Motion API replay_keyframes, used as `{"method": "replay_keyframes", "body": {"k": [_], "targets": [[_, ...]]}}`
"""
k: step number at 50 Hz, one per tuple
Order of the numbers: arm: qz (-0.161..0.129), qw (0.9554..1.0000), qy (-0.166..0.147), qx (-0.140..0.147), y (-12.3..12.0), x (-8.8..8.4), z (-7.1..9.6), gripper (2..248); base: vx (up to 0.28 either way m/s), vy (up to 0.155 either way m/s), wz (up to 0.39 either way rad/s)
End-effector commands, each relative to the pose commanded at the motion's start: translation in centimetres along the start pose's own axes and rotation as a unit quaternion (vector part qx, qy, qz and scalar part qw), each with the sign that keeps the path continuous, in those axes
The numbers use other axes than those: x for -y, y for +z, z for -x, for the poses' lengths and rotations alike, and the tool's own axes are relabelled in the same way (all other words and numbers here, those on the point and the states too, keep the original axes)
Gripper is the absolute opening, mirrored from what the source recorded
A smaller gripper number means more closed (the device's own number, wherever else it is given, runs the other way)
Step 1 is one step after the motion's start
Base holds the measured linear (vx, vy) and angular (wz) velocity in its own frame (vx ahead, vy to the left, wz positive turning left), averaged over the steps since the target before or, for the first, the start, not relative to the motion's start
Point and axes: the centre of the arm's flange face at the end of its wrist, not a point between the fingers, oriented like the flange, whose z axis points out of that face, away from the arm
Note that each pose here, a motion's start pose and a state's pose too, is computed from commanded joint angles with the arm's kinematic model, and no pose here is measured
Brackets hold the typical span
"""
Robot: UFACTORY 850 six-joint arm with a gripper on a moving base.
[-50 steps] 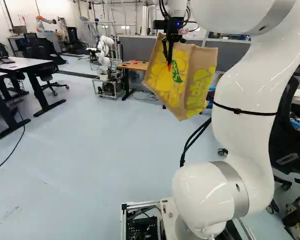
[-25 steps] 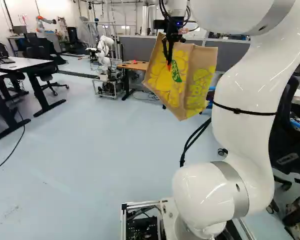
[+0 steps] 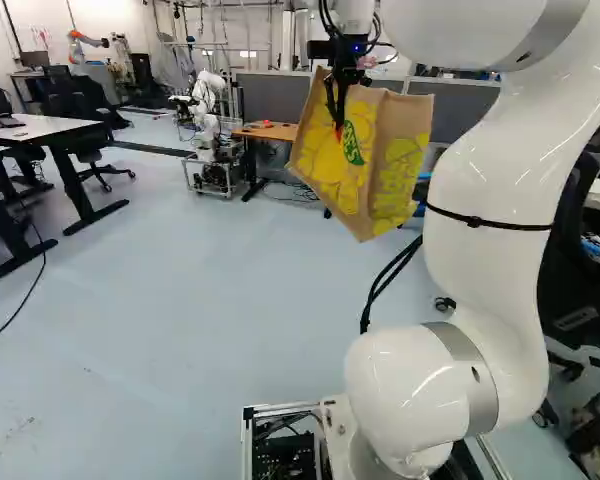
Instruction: Pick up the bag on the ground and place it on the table
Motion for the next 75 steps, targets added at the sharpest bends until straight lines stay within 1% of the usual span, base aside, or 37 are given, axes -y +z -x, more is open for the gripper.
{"method": "replay_keyframes", "body": {"k": [14, 27, 61, 75], "targets": [[0.0, 1.0, 0.0, 0.0, 0.0, 0.0, 0.0, 22, 0.076, 0.043, -0.01], [0.0, 1.0, 0.0, 0.0, 0.0, 0.0, 0.0, 22, 0.156, 0.076, -0.018], [0.0, 1.0, 0.0, 0.0, 0.0, 0.0, 0.0, 22, 0.22, 0.091, -0.026], [0.0, 1.0, 0.0, 0.0, 0.0, 0.0, 0.0, 22, 0.275, 0.092, -0.018]]}}
